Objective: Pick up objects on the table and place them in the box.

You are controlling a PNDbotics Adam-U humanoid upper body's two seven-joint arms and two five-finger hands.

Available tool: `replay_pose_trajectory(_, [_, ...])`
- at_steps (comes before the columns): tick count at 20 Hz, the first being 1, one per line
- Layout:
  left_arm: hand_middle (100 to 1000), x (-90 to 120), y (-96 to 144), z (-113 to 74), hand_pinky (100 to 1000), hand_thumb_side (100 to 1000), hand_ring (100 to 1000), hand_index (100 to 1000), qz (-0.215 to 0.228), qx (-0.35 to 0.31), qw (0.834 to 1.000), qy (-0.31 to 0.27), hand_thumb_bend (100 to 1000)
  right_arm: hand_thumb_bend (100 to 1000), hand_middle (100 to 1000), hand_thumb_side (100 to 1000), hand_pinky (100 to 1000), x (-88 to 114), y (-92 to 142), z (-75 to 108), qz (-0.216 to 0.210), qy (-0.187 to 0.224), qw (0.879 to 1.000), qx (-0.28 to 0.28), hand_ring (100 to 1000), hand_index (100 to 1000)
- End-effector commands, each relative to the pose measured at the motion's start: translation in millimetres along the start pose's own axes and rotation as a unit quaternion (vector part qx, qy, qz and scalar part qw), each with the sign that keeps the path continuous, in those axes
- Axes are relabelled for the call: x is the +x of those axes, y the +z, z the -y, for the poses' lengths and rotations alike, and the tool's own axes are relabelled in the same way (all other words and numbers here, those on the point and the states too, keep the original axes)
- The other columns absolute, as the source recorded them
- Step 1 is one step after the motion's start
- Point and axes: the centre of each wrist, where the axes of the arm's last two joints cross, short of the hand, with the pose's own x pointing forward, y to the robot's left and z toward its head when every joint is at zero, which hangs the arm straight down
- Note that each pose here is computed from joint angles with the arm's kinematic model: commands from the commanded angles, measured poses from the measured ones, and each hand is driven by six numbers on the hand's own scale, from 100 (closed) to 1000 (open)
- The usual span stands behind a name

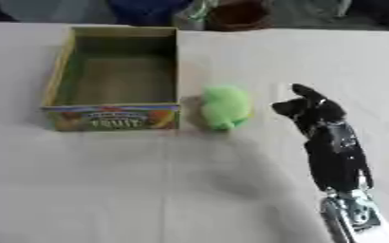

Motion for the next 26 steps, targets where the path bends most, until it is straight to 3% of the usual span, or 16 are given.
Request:
replay_pose_trajectory(1, [463, 7.2, -6.6, -0.9, 440, 772, 431, 595, 0.015, -0.002, 1.000, -0.004, 100, 100, 634, 1000, 827, 8.3, -7.1, 7.9, 0.027, 0.022, 0.999, 0.026, 762, 883])
replay_pose_trajectory(7, [463, 7.6, -6.8, -1.9, 440, 772, 431, 595, 0.012, -0.003, 1.000, -0.006, 100, 100, 673, 1000, 832, 14.5, -12.6, 20.7, 0.056, 0.068, 0.993, 0.081, 783, 894])
replay_pose_trajectory(12, [462, 7.7, -6.4, -2.8, 439, 772, 431, 595, 0.011, -0.004, 1.000, -0.009, 100, 119, 738, 1000, 839, 27.0, -25.9, 40.4, 0.098, 0.152, 0.972, 0.150, 816, 922])
replay_pose_trajectory(16, [462, 7.7, -5.8, -3.6, 439, 771, 430, 595, 0.011, -0.005, 1.000, -0.011, 100, 235, 767, 1000, 832, 43.5, -43.2, 59.5, 0.136, 0.254, 0.935, 0.206, 827, 931])
replay_pose_trajectory(19, [462, 7.5, -4.9, -4.2, 439, 771, 430, 594, 0.010, -0.006, 1.000, -0.014, 100, 272, 776, 1000, 824, 56.5, -56.3, 70.6, 0.164, 0.319, 0.905, 0.228, 830, 940])
replay_pose_trajectory(26, [461, 7.1, -3.8, -4.4, 438, 771, 429, 594, 0.009, -0.004, 1.000, -0.015, 100, 406, 786, 1000, 832, 75.6, -78.1, 77.6, 0.195, 0.409, 0.846, 0.282, 850, 965])
